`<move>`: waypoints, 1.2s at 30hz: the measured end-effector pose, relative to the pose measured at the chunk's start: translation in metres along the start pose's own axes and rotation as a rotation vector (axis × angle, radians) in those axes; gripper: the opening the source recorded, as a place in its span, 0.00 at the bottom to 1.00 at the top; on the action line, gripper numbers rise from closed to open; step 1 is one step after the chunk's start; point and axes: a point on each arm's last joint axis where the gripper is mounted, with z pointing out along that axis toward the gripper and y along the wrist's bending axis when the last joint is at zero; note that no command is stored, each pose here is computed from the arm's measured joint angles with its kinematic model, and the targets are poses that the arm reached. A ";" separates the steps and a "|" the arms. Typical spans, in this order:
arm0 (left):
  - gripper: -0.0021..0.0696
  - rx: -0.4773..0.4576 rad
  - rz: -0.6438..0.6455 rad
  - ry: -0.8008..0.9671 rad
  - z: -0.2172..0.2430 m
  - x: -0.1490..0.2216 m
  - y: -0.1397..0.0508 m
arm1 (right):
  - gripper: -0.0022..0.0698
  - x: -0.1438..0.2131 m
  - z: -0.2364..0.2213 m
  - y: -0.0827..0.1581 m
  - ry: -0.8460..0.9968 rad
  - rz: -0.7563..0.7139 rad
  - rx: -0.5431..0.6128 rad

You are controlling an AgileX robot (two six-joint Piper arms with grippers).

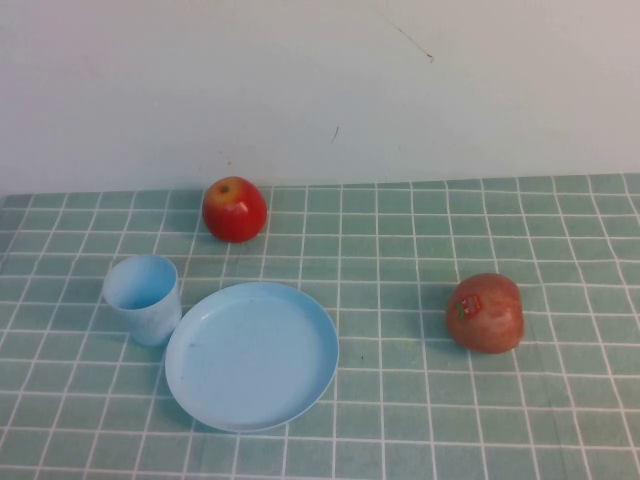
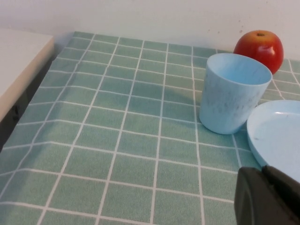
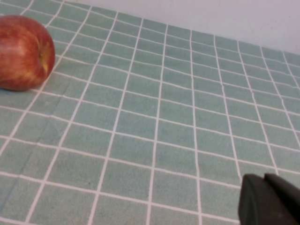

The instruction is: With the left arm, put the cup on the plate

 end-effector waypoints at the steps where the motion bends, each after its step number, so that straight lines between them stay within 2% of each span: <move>1: 0.03 0.000 0.000 0.000 0.000 0.000 0.000 | 0.03 0.000 0.000 0.000 0.000 0.000 0.000; 5: 0.03 0.002 -0.001 -0.009 0.000 -0.001 0.000 | 0.03 0.000 0.000 0.000 0.000 0.000 0.000; 8: 0.03 0.036 -0.052 -0.082 0.000 -0.007 -0.003 | 0.03 0.000 0.000 0.000 0.000 0.000 0.000; 16: 0.03 0.144 -0.228 -0.504 -0.012 -0.044 -0.007 | 0.03 0.000 0.000 0.000 0.000 0.000 0.000; 25: 0.03 0.261 -0.249 -1.016 -0.047 -0.082 -0.010 | 0.03 0.000 0.000 0.000 0.000 0.000 0.000; 30: 0.03 0.295 -0.211 -0.958 -0.082 -0.134 -0.026 | 0.03 0.000 0.000 0.000 0.000 0.000 0.000; 34: 0.03 0.246 -0.132 -0.843 -0.112 -0.184 -0.038 | 0.03 0.000 0.000 0.000 0.000 0.000 0.000; 36: 0.03 0.199 -0.081 -0.737 -0.110 -0.206 -0.043 | 0.03 0.000 0.000 0.000 0.000 0.000 0.000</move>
